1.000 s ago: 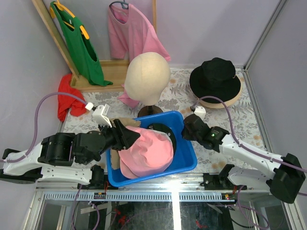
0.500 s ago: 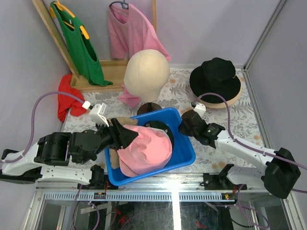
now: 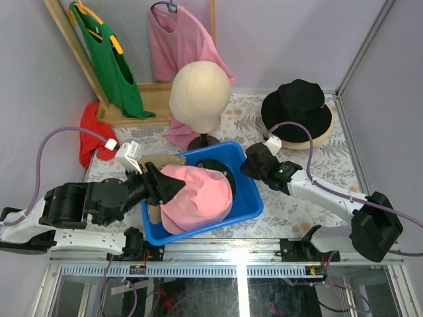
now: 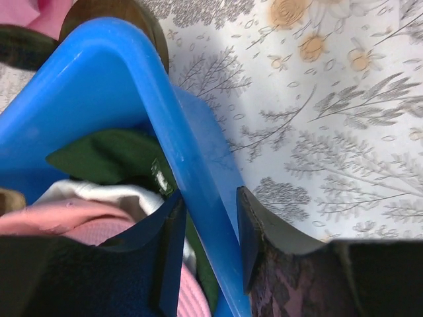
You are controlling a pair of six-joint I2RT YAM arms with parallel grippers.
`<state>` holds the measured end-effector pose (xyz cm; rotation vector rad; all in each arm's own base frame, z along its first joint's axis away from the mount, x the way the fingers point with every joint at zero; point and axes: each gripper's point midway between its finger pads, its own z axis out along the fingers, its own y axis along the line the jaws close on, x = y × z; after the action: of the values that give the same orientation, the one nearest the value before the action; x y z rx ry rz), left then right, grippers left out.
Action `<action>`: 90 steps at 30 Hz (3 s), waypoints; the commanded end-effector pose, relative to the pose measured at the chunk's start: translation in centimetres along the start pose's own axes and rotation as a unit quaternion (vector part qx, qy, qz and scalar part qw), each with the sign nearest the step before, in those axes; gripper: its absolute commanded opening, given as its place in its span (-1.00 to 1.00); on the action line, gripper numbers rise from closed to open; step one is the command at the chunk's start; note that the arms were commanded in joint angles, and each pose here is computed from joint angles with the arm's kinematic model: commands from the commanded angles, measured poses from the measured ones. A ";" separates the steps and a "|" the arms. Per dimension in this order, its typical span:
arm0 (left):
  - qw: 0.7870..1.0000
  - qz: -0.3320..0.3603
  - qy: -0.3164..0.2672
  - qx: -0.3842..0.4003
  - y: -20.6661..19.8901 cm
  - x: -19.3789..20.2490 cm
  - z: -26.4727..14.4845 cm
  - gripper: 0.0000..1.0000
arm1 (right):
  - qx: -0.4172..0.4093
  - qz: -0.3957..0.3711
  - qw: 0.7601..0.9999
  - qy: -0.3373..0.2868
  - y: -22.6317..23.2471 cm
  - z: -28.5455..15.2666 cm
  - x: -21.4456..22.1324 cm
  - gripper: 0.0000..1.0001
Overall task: Stack the hats
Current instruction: Move the bin to the corner of the board.
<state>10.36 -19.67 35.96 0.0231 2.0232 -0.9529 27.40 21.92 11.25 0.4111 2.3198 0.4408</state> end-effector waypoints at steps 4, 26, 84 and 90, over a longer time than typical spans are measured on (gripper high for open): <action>1.000 -0.007 -0.001 -0.001 0.5 0.4 0.1 -0.14 | -0.047 0.164 0.985 -0.022 5.5 1.0 -1.3 -1.00; 1.000 -0.022 0.007 -0.007 1.0 1.2 0.2 -0.18 | -0.048 0.195 0.977 -0.070 5.8 -0.4 -2.8 -1.00; 0.998 -0.019 -0.053 0.007 -0.6 -0.9 1.4 -0.04 | -0.242 0.015 0.970 -0.003 23.9 -8.5 4.7 0.40; 0.999 0.009 -0.048 0.024 -3.6 -0.1 3.5 0.02 | -0.218 0.018 0.975 -0.036 18.2 -11.6 2.1 0.47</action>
<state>11.37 -21.41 35.38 -0.0064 1.9723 -0.9332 20.65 41.38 26.08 0.2415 2.0965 1.0688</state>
